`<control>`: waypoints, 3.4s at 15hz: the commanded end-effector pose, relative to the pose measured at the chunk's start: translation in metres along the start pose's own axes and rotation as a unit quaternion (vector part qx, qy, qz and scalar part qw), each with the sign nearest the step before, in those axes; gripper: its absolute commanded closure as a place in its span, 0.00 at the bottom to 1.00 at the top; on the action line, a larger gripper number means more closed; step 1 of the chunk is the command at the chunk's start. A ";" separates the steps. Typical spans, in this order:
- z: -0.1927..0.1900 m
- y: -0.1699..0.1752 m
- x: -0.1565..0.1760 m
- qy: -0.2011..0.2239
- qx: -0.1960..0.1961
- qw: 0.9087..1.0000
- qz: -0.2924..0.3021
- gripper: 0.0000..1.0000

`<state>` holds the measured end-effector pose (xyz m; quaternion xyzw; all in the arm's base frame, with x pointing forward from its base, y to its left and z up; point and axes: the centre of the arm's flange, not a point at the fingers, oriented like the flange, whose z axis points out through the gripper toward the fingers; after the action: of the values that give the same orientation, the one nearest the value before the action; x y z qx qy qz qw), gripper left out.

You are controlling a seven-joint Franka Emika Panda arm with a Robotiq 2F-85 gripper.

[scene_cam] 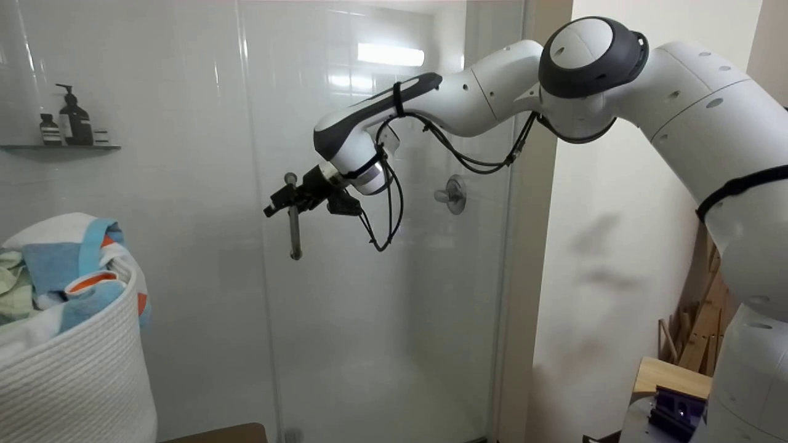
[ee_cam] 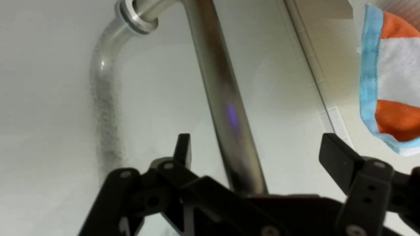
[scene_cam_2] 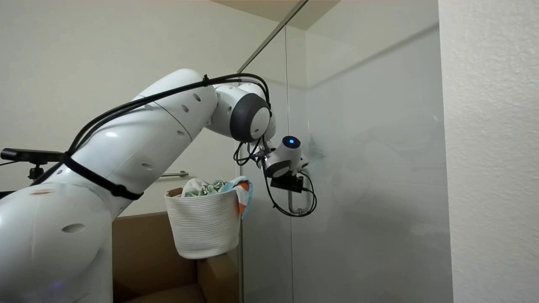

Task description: Open the door

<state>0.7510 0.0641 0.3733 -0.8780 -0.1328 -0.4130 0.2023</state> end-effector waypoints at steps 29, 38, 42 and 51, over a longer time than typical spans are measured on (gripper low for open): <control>-0.032 -0.111 -0.057 -0.022 0.184 0.981 -0.053 0.00; -0.080 -0.135 -0.068 -0.081 0.236 0.962 -0.111 0.00; -0.101 -0.146 -0.074 -0.116 0.264 0.948 -0.137 0.00; -0.122 -0.105 -0.101 -0.161 0.229 0.949 -0.145 0.00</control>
<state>0.5640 0.0930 0.3907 -0.8337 -0.3811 -0.2498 0.3119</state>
